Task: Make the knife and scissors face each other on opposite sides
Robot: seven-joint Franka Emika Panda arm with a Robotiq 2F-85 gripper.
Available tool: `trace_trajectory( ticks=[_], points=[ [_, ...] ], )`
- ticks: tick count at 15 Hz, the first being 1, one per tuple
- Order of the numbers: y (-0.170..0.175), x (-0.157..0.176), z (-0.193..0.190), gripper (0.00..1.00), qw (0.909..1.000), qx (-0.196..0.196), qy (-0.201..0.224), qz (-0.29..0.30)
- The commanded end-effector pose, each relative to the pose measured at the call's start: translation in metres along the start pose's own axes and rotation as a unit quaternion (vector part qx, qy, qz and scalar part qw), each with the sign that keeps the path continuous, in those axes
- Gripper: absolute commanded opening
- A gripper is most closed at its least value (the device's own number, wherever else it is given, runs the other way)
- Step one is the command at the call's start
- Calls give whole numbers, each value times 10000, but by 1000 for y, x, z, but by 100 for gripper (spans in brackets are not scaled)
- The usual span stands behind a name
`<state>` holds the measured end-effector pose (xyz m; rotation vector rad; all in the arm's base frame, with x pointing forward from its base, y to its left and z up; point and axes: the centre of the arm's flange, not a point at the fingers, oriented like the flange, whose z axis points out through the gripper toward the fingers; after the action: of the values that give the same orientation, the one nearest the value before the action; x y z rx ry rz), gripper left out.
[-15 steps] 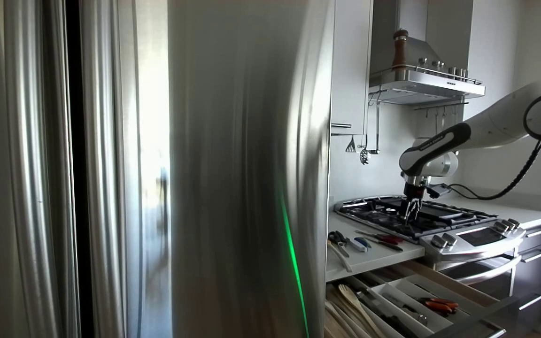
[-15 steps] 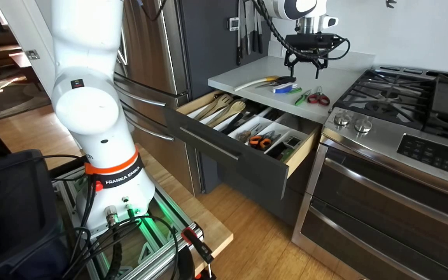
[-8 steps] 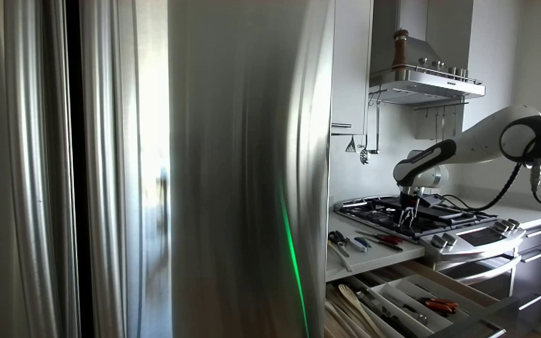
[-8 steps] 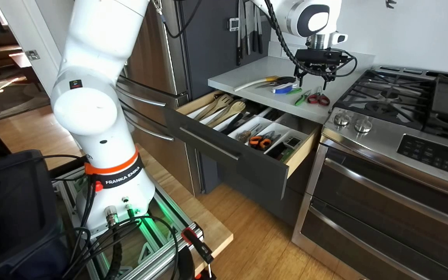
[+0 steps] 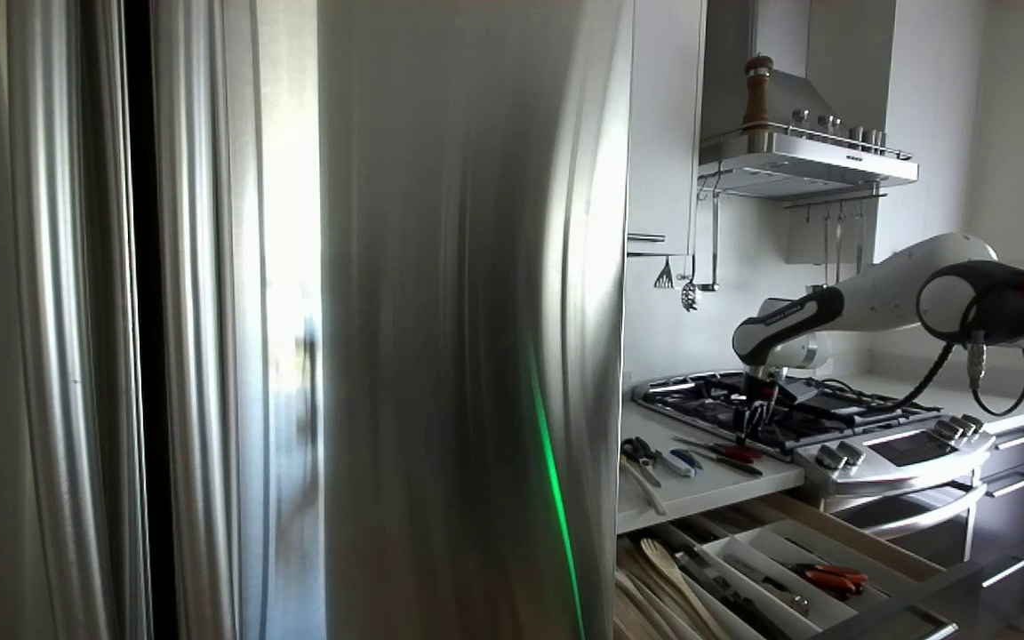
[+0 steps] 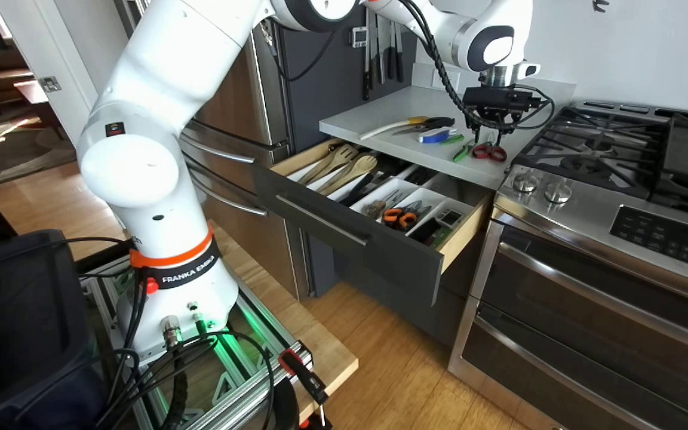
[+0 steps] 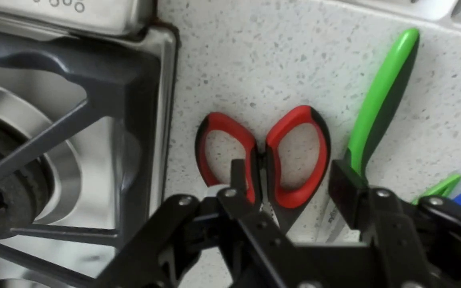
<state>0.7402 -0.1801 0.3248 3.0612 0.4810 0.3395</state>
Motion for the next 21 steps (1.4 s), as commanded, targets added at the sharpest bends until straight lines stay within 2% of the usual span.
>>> trace_trajectory(
  ticks=[1, 3, 7, 9, 12, 13, 16, 17, 18, 21],
  points=[
    [18, 25, 21, 62, 9998, 26, 165, 56],
    [18, 30, 29, 67, 9998, 77, 180, 6],
    [18, 37, 43, 59, 9998, 113, 182, 1],
    [18, 38, 48, 35, 9998, 106, 148, -9],
    [16, 40, 43, 11, 9999, 115, 83, -21],
    [15, 41, 36, 5, 9999, 118, 118, -27],
    [13, 43, 2, 6, 9994, 87, 322, -52],
    [13, 45, -15, 6, 9990, 77, 434, -64],
    [13, 46, -33, 0, 9984, 40, 558, -78],
    [9, 53, -84, 0, 9952, -67, 967, -156]
  ],
)
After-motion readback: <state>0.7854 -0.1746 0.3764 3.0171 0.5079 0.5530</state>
